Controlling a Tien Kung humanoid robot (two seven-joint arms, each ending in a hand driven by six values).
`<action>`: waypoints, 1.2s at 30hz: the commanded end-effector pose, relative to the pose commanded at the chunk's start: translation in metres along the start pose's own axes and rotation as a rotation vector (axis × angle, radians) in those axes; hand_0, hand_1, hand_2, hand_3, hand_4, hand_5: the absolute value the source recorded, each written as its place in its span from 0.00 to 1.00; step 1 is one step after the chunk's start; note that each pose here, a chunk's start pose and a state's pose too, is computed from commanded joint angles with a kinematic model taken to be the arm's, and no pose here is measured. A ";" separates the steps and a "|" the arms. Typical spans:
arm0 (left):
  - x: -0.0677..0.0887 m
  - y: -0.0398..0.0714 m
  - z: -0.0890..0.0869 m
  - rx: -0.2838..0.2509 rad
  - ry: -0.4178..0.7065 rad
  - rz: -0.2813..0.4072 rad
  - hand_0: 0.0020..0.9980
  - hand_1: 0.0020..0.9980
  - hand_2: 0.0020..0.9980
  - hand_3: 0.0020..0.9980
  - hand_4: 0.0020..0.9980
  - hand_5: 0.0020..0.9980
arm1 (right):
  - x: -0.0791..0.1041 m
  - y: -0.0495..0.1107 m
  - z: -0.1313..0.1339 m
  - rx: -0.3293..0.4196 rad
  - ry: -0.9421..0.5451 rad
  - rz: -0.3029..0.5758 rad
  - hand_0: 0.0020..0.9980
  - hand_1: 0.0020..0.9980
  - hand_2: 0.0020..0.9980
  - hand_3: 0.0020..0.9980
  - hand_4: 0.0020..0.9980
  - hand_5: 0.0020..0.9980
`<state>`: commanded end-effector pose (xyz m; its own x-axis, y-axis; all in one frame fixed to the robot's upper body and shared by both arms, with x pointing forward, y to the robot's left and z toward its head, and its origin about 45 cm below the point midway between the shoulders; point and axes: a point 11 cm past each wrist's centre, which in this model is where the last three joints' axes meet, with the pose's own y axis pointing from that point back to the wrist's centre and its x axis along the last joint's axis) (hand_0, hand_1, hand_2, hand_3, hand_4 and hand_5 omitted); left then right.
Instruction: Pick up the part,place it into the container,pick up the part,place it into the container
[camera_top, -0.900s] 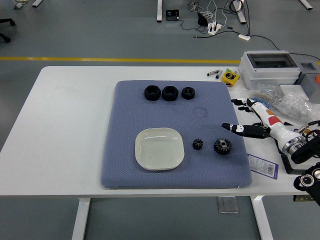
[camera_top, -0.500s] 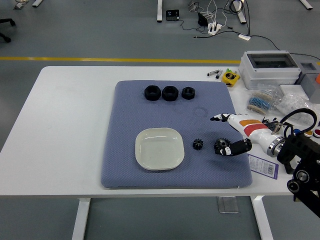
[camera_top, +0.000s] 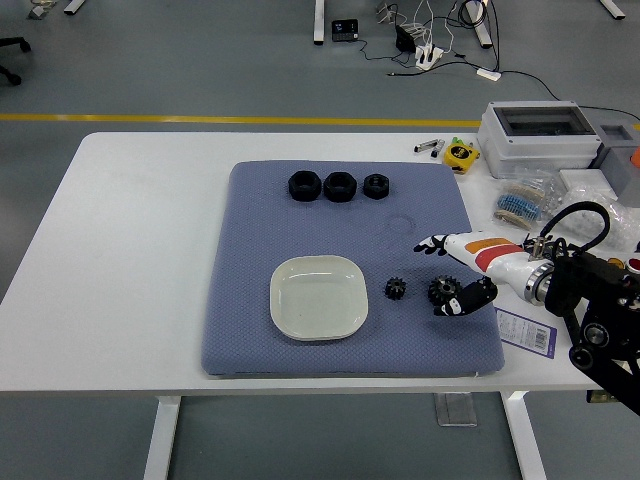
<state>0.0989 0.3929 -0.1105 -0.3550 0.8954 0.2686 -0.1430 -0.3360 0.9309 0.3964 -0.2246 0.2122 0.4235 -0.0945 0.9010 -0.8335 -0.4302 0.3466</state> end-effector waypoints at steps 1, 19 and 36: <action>0.000 0.000 0.001 -0.001 0.001 0.000 0.71 0.62 0.65 0.56 0.62 0.69 | 0.000 -0.001 0.001 -0.003 0.006 -0.003 0.74 0.73 0.76 0.81 0.99 0.16; -0.004 0.000 0.004 -0.006 0.013 -0.009 0.71 0.63 0.65 0.56 0.62 0.69 | -0.007 -0.010 0.005 -0.012 0.104 -0.075 0.73 0.71 0.76 0.81 0.97 0.07; -0.005 0.001 0.004 -0.006 0.016 -0.011 0.71 0.63 0.65 0.56 0.62 0.69 | -0.009 -0.014 0.011 -0.020 0.181 -0.107 0.72 0.70 0.75 0.80 0.94 0.03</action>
<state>0.1044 0.3896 -0.1102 -0.3686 0.8942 0.2542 -0.1528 -0.3280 0.9323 0.4079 -0.2274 0.1960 0.4409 0.1145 0.8902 -0.7947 -0.4112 0.4465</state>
